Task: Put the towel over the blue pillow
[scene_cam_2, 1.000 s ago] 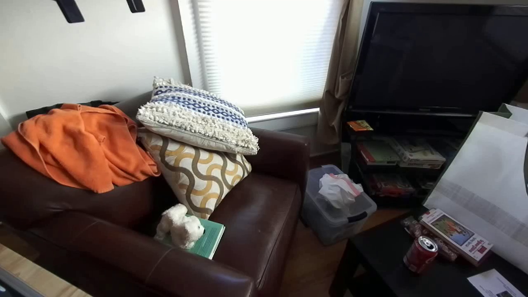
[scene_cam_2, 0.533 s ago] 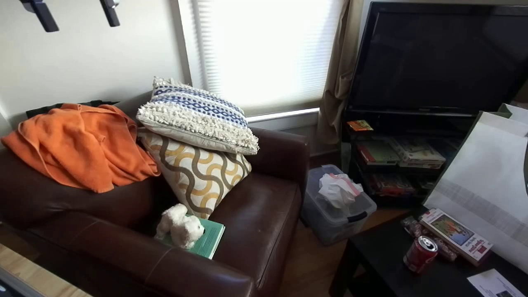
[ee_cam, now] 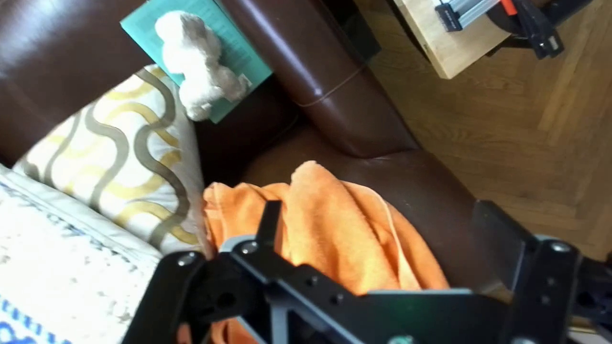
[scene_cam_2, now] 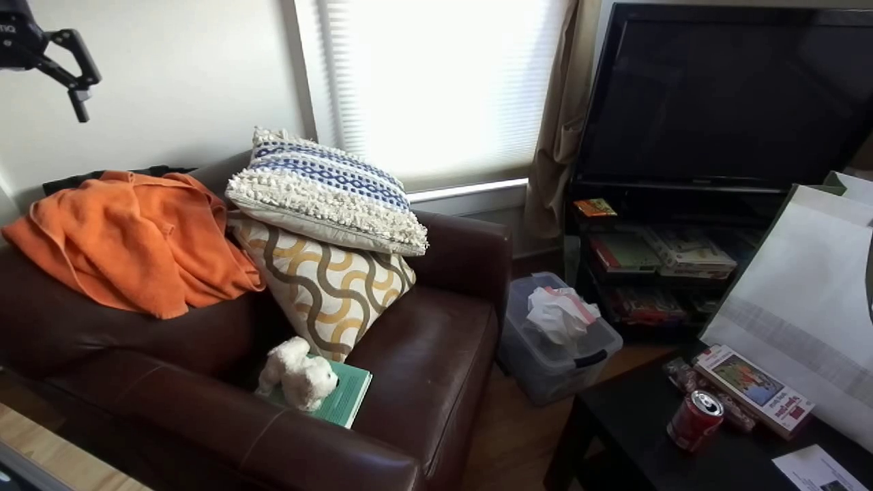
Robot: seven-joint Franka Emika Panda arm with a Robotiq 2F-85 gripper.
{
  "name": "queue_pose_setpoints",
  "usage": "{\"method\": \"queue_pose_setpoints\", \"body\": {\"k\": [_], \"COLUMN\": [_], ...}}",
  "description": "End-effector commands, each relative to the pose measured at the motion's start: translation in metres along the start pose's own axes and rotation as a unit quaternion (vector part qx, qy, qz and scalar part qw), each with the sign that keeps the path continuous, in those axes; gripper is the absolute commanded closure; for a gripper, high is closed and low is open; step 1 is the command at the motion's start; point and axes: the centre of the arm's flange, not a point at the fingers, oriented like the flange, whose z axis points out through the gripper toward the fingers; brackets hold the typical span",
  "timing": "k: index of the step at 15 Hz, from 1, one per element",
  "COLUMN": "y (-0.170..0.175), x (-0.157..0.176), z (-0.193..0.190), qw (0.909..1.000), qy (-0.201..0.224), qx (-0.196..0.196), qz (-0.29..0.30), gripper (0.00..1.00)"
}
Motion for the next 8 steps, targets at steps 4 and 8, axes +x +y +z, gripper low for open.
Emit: {"method": "queue_pose_setpoints", "body": {"k": [4,8], "y": [-0.026,-0.020], "x": [0.053,0.065], "z": [0.039,0.039], "qw": [0.9966,0.9959], "qy": [-0.035,-0.035], "qx": [0.030,0.036], "qz": [-0.068,-0.075], "gripper": [0.00,0.00]}}
